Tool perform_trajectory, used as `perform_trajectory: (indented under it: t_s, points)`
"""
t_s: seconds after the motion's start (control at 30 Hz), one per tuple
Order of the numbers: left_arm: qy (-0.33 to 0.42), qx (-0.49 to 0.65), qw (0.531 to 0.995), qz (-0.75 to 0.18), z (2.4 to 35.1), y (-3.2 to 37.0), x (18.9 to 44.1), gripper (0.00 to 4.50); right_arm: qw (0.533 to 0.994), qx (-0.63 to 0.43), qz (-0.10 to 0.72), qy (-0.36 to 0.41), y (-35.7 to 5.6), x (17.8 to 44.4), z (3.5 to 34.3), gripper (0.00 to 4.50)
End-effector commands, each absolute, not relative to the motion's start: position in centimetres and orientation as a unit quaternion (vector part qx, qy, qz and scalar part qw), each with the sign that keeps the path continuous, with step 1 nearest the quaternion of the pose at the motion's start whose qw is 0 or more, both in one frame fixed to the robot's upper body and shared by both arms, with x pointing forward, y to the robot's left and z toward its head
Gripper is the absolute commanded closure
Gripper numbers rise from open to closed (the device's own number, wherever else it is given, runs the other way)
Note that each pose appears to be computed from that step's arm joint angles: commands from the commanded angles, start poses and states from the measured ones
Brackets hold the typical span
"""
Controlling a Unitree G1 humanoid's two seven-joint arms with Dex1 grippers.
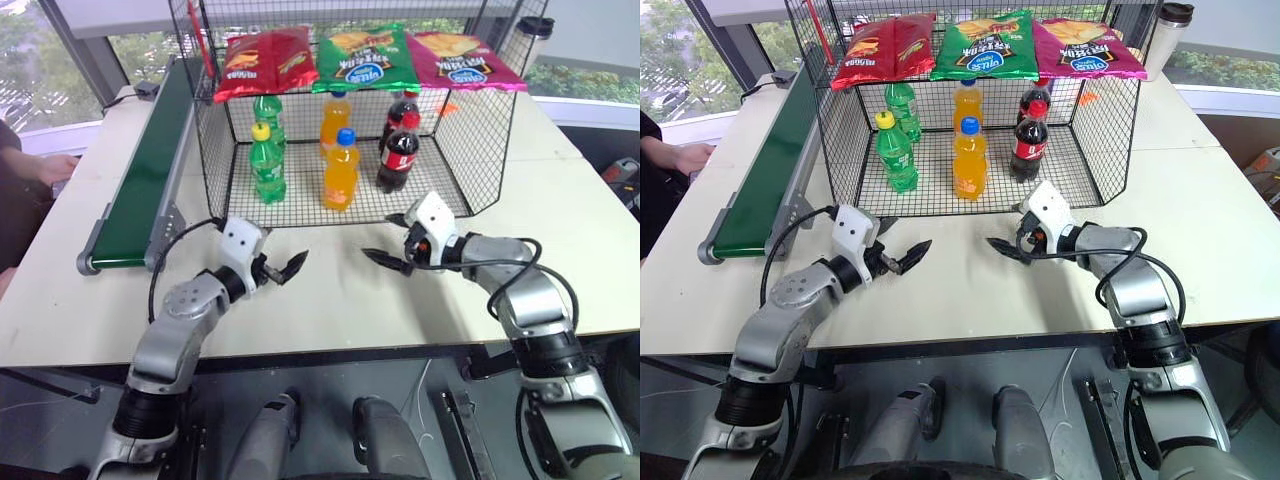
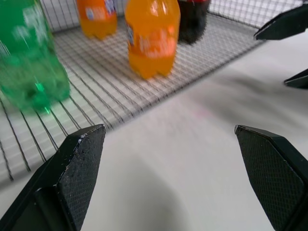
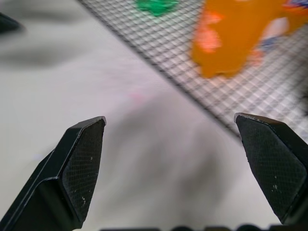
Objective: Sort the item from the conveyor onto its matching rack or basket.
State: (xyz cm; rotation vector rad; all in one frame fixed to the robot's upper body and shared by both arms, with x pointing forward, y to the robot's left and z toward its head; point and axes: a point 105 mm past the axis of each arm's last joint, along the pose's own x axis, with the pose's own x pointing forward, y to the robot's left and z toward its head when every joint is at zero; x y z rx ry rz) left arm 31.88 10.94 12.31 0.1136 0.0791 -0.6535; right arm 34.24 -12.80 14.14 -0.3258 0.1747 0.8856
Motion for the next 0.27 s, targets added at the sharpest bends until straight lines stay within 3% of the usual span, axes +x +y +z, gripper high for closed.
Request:
perform_trajectory:
  t_s: [0.03, 0.27]
  points:
    - [0.033, 0.056, 0.939, -0.337, 12.5, 10.7, 31.2, 0.00, 0.884, -0.126, 0.446, 0.065, -12.3, 32.6, 15.8, 0.06]
    - [0.036, 0.052, 0.937, -0.345, 12.1, 10.6, 31.0, 0.00, 0.886, -0.104, 0.443, 0.091, -12.6, 31.2, 14.5, 0.06]
